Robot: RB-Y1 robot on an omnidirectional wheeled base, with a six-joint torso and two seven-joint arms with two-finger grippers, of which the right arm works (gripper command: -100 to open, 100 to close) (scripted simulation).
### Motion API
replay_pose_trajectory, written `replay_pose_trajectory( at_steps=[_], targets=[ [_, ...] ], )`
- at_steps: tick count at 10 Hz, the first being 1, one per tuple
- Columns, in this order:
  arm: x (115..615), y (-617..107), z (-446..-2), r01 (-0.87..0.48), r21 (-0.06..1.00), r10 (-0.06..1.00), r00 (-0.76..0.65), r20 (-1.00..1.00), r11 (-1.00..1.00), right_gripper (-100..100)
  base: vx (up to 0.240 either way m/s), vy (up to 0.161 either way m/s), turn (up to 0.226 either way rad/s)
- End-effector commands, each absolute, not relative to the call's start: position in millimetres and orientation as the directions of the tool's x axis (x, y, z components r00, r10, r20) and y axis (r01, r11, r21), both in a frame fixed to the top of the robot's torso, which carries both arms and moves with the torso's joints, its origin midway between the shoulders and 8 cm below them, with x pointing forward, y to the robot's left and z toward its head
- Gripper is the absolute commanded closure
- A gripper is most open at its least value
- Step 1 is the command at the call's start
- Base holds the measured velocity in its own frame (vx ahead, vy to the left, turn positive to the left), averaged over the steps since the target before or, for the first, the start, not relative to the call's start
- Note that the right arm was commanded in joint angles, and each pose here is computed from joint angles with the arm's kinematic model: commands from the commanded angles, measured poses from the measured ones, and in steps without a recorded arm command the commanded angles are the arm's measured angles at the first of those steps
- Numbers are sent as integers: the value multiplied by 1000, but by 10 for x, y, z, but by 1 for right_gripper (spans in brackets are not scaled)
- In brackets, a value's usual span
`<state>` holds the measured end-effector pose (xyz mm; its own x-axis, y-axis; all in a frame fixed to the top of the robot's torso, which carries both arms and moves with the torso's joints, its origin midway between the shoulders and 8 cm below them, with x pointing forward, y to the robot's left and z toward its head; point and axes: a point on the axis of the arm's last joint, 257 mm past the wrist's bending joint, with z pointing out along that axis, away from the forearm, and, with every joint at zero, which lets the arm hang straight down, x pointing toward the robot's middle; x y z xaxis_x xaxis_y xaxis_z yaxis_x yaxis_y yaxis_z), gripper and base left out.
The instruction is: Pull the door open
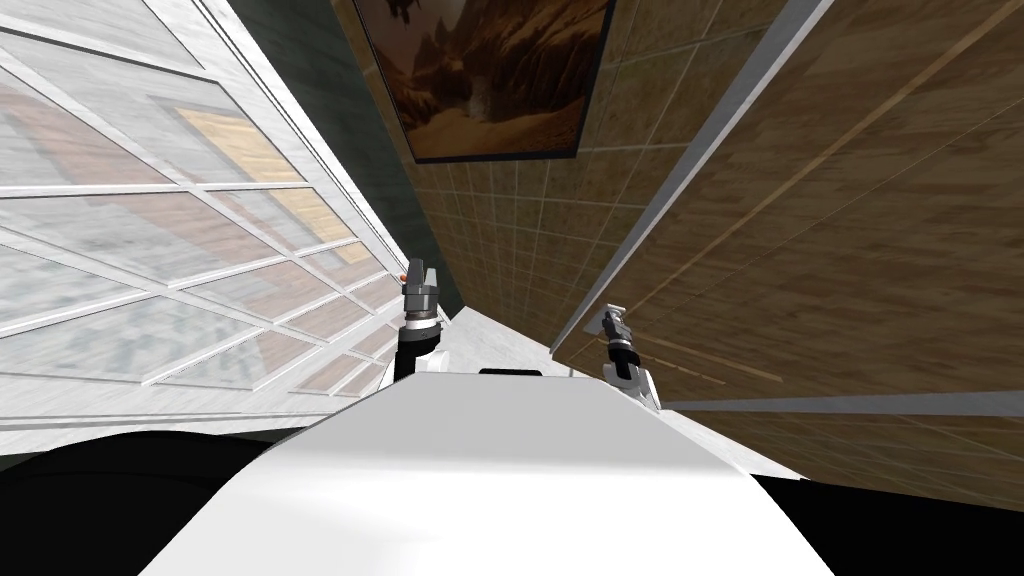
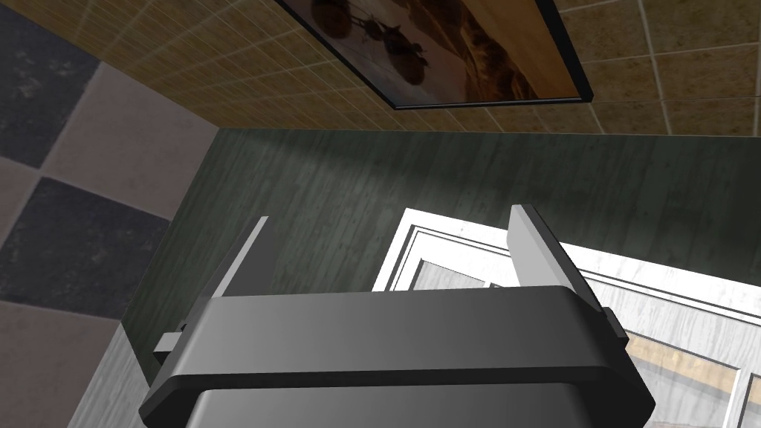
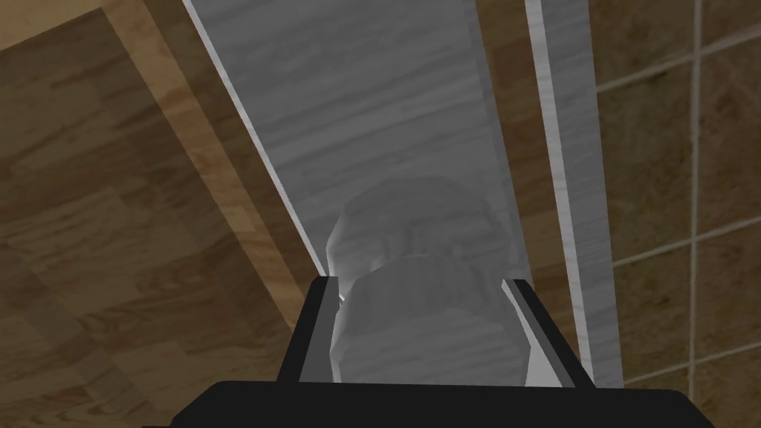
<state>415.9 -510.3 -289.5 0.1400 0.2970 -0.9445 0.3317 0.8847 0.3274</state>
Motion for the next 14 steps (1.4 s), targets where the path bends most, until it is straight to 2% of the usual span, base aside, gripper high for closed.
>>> replay_pose_trajectory(
  at_steps=[1, 6, 9, 11, 14],
  targets=[
    [4175, -5085, -2875, 321, 368, 334, 159, -929, 872, 100, -41, -20, 20],
    [4280, -5031, -2822, 263, 572, 520, 244, -818, 777, 100, -52, -24, 32],
    [4308, -5016, -2809, 239, 639, 582, 269, -767, 731, 100, -42, -18, 22],
    [4363, -4987, -2786, 198, 727, 664, 302, -684, 658, 100, -59, -26, 36],
    [4393, -4971, -2775, 169, 782, 717, 321, -619, 600, 100, -51, -23, 28]
  ],
)
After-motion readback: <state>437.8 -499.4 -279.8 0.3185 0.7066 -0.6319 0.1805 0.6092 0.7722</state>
